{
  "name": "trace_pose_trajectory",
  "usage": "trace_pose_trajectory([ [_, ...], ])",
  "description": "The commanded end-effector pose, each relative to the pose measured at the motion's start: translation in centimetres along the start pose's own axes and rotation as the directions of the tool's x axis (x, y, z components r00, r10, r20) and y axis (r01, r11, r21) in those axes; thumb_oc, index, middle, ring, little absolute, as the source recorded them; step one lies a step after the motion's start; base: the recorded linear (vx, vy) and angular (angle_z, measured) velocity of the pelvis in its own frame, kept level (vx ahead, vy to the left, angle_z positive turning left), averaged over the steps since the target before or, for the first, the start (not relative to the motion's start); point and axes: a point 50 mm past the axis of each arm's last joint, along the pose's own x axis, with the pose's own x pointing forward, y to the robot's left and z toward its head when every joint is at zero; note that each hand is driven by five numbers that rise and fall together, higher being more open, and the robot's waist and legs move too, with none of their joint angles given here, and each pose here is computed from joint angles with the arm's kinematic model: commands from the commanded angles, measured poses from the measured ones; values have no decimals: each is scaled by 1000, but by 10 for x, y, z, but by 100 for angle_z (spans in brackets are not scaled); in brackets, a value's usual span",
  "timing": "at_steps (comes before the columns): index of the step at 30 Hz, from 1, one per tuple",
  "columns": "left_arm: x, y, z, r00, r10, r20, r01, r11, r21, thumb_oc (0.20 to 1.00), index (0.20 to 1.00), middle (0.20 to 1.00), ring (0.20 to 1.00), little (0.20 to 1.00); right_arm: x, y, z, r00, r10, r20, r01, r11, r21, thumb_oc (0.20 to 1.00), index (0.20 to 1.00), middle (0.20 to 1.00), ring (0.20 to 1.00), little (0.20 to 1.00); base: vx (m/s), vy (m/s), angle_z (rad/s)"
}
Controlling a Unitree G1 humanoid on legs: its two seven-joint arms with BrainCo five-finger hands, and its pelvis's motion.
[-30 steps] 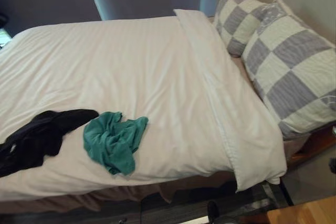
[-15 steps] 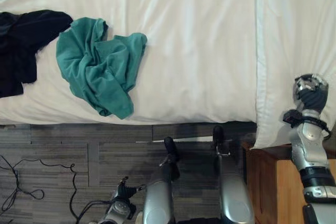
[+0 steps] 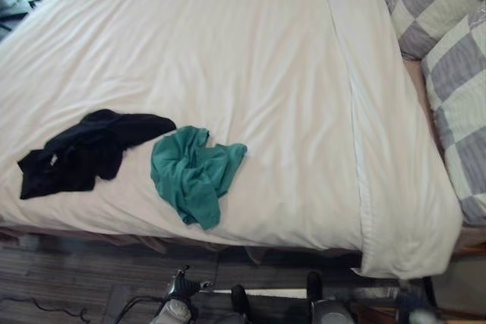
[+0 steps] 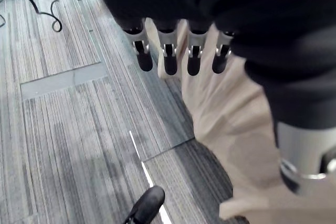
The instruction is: Tidy up the quilt and then pick up the clothes from the bed and put them into the laundry hamper.
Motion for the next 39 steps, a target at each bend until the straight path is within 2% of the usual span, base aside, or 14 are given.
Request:
trace_pose_trajectory([
  [1,3,15,7,998,51,20,-50,997,-57,1000,1000,1000,1000,1000,-1,1,3,998,34,61,-16,961,-275,1000,1000,1000,1000,1000,-29,172,-8],
  [4,-3,11,-18,998,53,-44,-55,997,-50,1000,1000,1000,1000,1000,-3,10,4,994,80,71,-52,944,-326,1000,1000,1000,1000,1000,106,505,-11],
  [5,-4,9,-21,998,51,-47,-52,998,-31,1000,1000,1000,1000,1000,-4,13,3,993,90,72,-64,951,-301,1000,1000,1000,1000,1000,175,794,1],
  [8,-4,4,-20,999,30,-43,-30,1000,-2,1000,1000,1000,1000,1000,-5,15,-6,995,92,37,-83,976,-202,1000,1000,1000,1000,1000,152,585,22],
  [9,-4,4,-20,999,29,-43,-29,1000,-2,1000,1000,1000,1000,1000,-5,14,-6,995,91,37,-82,976,-201,1000,1000,1000,1000,1000,209,675,24],
  [10,1,3,-2,999,32,-10,-32,999,-12,1000,1000,1000,1000,1000,-5,18,-10,996,87,10,-83,979,-188,1000,1000,1000,1000,1000,170,620,37],
  [12,1,7,-9,999,33,-38,-33,999,12,1000,1000,1000,1000,1000,-6,24,-15,995,94,-25,-97,976,-195,1000,1000,1000,1000,1000,124,733,29],
  [18,0,7,-15,997,13,-79,-9,999,41,1000,1000,1000,1000,1000,-12,52,7,984,159,80,-136,961,-242,1000,1000,1000,1000,1000,82,529,-36],
  [21,0,5,-17,996,7,-85,-3,999,48,1000,1000,1000,1000,1000,-12,53,9,983,159,89,-133,960,-246,1000,1000,1000,1000,1000,81,227,5],
  [24,0,-7,-5,999,-11,-36,14,997,79,1000,1000,1000,1000,1000,-10,50,16,983,151,107,-123,964,-236,1000,1000,1000,1000,1000,108,318,37],
  [25,2,-10,10,1000,-5,7,4,1000,24,1000,1000,1000,1000,1000,-7,40,26,985,116,125,-81,964,-253,1000,1000,1000,1000,1000,106,395,84],
  [28,2,-10,18,999,1,37,-2,1000,4,1000,1000,1000,1000,1000,-7,39,25,987,100,123,-70,970,-231,1000,1000,1000,1000,1000,120,378,45],
  [34,1,-25,32,995,-51,89,48,998,36,1000,1000,1000,1000,1000,-10,47,30,977,144,155,-108,970,-220,1000,1000,1000,1000,1000,217,489,-43],
  [39,4,-16,34,995,-42,89,33,995,97,1000,1000,1000,1000,1000,-16,67,49,961,187,205,-159,977,-144,1000,1000,1000,1000,1000,36,428,-68],
])
